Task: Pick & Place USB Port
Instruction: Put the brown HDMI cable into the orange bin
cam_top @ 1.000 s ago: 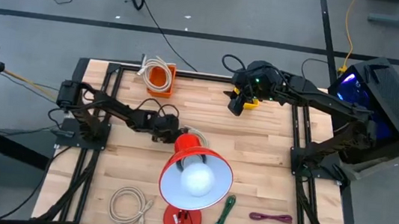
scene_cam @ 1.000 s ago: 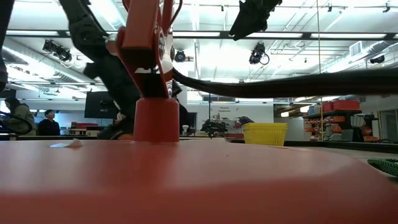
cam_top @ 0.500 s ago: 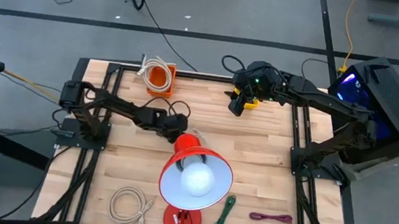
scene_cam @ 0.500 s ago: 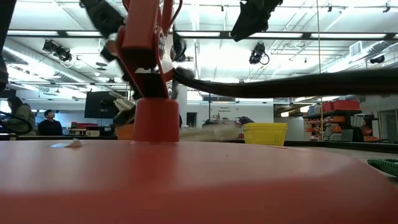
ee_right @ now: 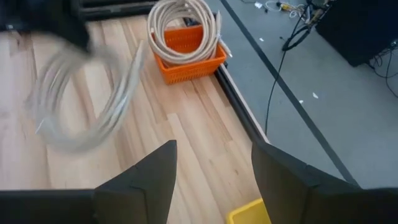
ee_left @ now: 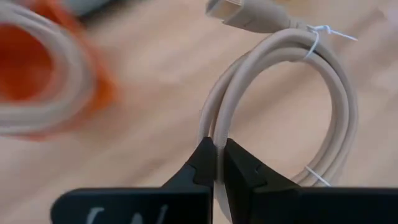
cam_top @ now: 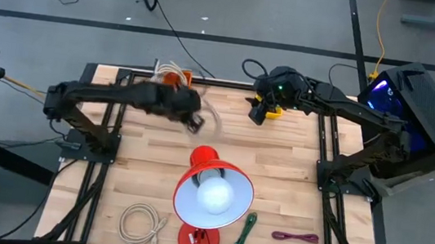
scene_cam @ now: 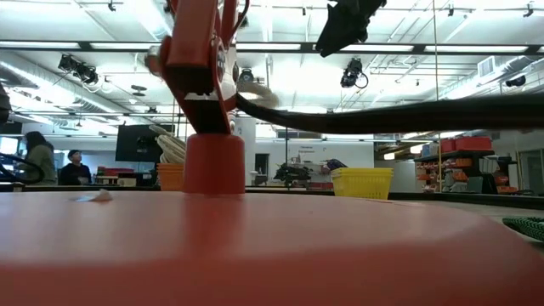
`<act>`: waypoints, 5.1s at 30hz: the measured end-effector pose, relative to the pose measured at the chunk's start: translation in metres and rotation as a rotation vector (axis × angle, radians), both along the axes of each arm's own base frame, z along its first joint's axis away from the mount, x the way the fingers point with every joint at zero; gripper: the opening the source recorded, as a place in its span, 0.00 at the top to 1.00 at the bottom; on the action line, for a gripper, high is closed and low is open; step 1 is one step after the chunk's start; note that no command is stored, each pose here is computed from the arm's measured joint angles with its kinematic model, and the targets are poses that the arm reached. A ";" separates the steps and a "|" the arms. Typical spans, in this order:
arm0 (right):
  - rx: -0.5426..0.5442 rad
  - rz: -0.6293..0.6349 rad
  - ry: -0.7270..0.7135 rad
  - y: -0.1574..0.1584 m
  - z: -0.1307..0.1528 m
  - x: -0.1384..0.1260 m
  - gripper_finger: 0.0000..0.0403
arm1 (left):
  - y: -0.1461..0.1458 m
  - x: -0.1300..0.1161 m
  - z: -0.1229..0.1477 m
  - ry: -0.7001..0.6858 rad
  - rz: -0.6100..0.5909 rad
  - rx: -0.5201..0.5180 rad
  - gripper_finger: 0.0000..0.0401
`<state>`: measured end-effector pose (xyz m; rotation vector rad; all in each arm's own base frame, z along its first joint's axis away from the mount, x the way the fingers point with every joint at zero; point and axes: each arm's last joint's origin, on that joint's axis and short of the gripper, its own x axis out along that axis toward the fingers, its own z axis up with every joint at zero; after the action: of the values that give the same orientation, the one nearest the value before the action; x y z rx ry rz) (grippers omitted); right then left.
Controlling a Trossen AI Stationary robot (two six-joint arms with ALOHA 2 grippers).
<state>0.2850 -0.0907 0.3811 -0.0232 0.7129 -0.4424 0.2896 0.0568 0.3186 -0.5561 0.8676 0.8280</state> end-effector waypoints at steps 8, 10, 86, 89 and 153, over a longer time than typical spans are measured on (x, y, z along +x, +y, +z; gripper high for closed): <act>0.008 -0.015 -0.048 0.000 0.003 0.002 0.48 | 0.062 -0.049 0.058 0.278 0.124 0.175 0.96; 0.019 -0.025 -0.060 0.000 0.003 0.003 0.48 | 0.078 -0.059 0.060 0.325 0.142 0.176 0.96; 0.078 -0.064 -0.119 0.001 0.005 0.005 0.48 | 0.207 -0.092 -0.012 0.443 0.202 -0.193 0.96; 0.078 -0.064 -0.120 0.001 0.005 0.005 0.48 | 0.207 -0.092 -0.012 0.440 0.211 -0.194 0.95; -0.052 -0.139 -0.051 -0.019 0.007 -0.009 0.48 | 0.026 -0.147 0.071 0.133 -0.180 -0.268 0.73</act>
<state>0.2762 -0.1102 0.3885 -0.0117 0.6549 -0.5926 0.1429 0.0826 0.3899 -0.6508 1.1437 0.5929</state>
